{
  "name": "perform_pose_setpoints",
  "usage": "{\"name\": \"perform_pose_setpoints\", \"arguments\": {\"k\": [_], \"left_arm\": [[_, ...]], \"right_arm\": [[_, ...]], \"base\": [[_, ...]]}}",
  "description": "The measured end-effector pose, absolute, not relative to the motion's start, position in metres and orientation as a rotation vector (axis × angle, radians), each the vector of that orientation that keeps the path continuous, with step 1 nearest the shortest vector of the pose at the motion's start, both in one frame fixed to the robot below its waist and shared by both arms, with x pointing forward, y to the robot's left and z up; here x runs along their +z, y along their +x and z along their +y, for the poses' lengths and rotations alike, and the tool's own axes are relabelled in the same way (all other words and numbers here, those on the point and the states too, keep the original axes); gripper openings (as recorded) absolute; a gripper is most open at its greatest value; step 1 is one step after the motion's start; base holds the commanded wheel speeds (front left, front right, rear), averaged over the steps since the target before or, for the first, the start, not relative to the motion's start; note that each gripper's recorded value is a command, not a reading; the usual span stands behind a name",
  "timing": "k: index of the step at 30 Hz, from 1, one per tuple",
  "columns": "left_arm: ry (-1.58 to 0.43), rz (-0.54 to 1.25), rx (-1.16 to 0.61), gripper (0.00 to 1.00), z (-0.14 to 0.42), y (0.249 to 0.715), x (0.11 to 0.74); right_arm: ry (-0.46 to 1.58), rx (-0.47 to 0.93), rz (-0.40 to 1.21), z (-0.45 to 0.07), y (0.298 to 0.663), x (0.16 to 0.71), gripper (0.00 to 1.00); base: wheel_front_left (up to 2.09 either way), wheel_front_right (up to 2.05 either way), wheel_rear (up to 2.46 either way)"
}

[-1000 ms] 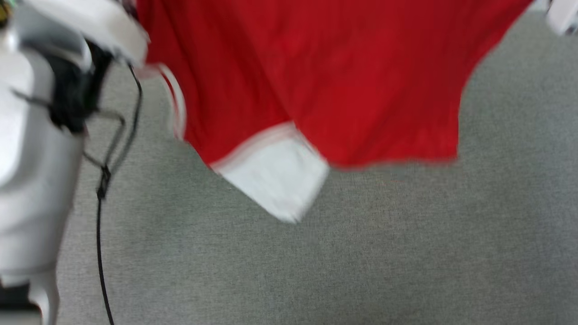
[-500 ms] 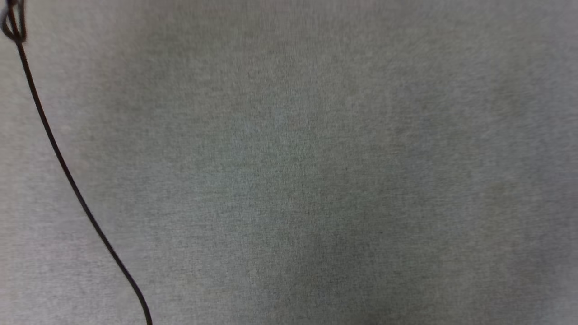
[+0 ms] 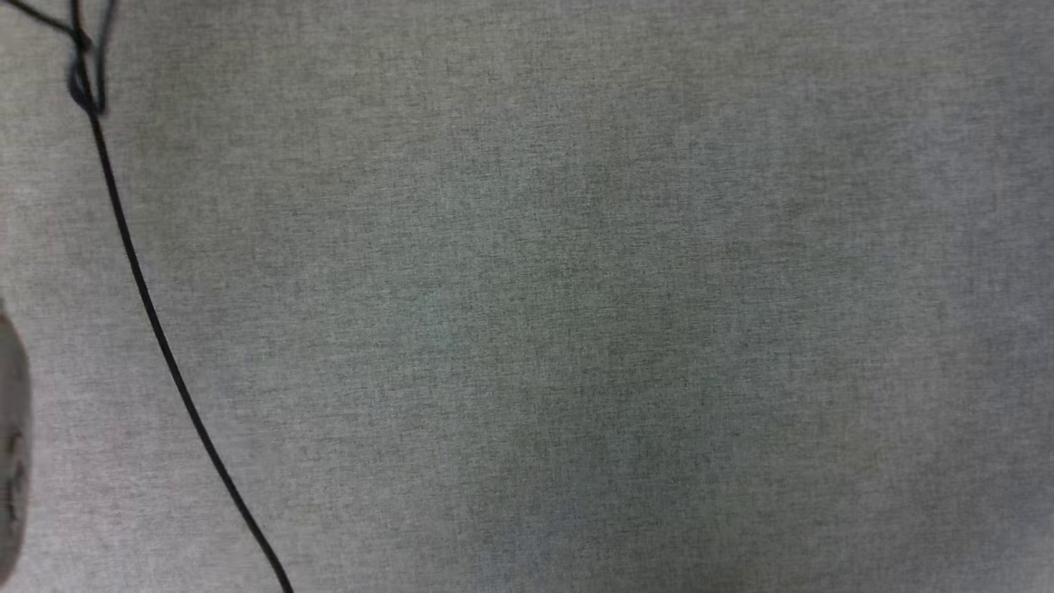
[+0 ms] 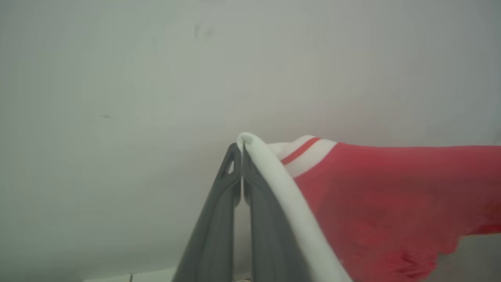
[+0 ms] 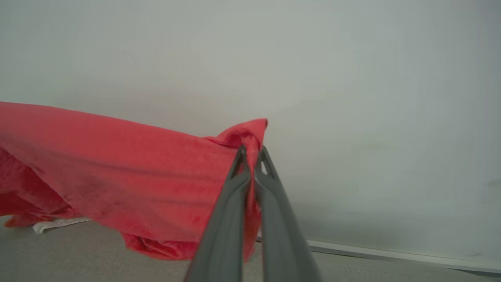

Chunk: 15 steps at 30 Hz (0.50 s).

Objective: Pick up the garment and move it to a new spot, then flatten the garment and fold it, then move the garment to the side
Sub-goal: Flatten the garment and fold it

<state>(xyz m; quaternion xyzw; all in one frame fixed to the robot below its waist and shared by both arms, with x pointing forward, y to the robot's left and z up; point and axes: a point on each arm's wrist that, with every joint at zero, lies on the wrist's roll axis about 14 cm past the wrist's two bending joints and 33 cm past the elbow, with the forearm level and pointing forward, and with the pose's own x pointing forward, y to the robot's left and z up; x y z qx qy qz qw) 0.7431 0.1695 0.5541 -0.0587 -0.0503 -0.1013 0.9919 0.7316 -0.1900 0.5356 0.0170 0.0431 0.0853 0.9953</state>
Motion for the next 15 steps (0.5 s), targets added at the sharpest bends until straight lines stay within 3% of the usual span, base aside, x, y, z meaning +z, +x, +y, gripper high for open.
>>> {"name": "perform_pose_setpoints", "arguments": {"k": [6,15], "left_arm": [[-0.184,-0.021,-0.181,0.00,0.175,0.722,0.514],[-0.238,0.083,-0.181,0.00,0.170,0.643,0.470]], "right_arm": [[0.053,0.178,0.180,-0.187,0.711,0.494,0.00],[0.098,0.165,0.349,-0.193,0.634,0.443,0.00]], "base": [[0.00,0.00,0.00],[0.00,0.00,0.00]]}}
